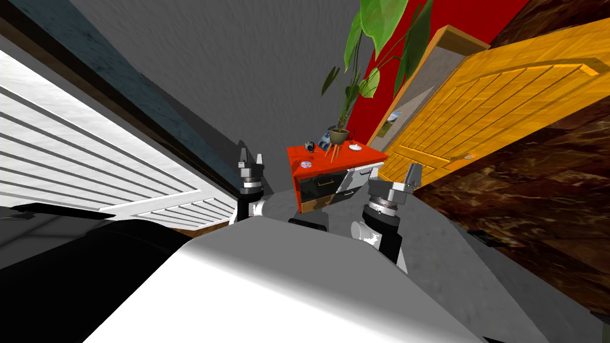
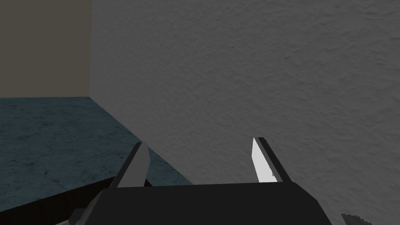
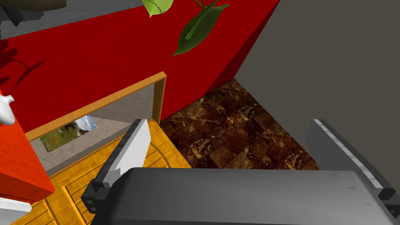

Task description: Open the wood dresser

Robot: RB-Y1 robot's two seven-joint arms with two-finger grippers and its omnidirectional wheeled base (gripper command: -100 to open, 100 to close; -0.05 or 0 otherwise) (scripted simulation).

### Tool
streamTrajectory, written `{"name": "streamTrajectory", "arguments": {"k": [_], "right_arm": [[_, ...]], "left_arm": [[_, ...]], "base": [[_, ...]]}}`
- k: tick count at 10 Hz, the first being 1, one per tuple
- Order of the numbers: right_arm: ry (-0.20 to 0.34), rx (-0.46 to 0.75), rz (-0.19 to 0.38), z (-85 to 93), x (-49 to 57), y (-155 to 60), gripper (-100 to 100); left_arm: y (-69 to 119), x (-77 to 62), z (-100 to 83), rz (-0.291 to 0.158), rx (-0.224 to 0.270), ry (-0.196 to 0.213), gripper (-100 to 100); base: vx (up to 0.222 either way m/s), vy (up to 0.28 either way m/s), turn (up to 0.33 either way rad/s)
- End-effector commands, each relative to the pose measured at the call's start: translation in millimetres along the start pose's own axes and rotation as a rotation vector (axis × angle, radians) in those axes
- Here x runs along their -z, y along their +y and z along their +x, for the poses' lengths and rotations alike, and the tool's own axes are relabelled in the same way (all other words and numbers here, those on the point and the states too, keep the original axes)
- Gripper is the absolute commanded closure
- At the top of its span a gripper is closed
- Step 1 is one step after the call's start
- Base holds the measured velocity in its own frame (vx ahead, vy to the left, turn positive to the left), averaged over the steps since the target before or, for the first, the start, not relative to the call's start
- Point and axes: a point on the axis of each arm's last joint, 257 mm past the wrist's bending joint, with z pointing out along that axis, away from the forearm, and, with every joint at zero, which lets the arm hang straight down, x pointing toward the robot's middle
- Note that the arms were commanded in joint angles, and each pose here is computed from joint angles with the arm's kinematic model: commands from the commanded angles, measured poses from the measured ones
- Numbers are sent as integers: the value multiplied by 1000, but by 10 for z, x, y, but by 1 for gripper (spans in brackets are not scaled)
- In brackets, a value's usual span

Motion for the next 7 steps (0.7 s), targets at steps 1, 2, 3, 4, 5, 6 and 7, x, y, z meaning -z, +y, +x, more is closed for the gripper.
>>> {"name": "streamTrajectory", "arguments": {"k": [1, 2, 3, 4, 5, 6, 7], "right_arm": [[0, 0, 0, 0, 0, 0, 0], [0, 0, 0, 0, 0, 0, 0], [0, 0, 0, 0, 0, 1, 0], [0, 0, 0, 0, 0, 1, 0], [0, 0, 0, 0, 0, 1, 0], [0, 0, 0, 0, 0, 1, 0], [0, 0, 0, 0, 0, 2, 0]], "left_arm": [[0, 0, 0, 0, 0, 0, 0], [0, 0, 0, 0, 0, 0, 0], [-1, 0, 0, 0, 0, 0, 0], [-1, 0, 0, 0, 0, 0, 0], [-1, 0, 0, 0, 0, 0, 0], [-1, 0, 0, 0, 0, 0, 0], [-1, -1, 0, 0, 0, 0, 0]], "base": [[0, 0, 0], [0, 0, 0], [0, 0, 0], [0, 0, 0], [0, 0, 0], [0, 0, 0], [0, 0, 0]]}}
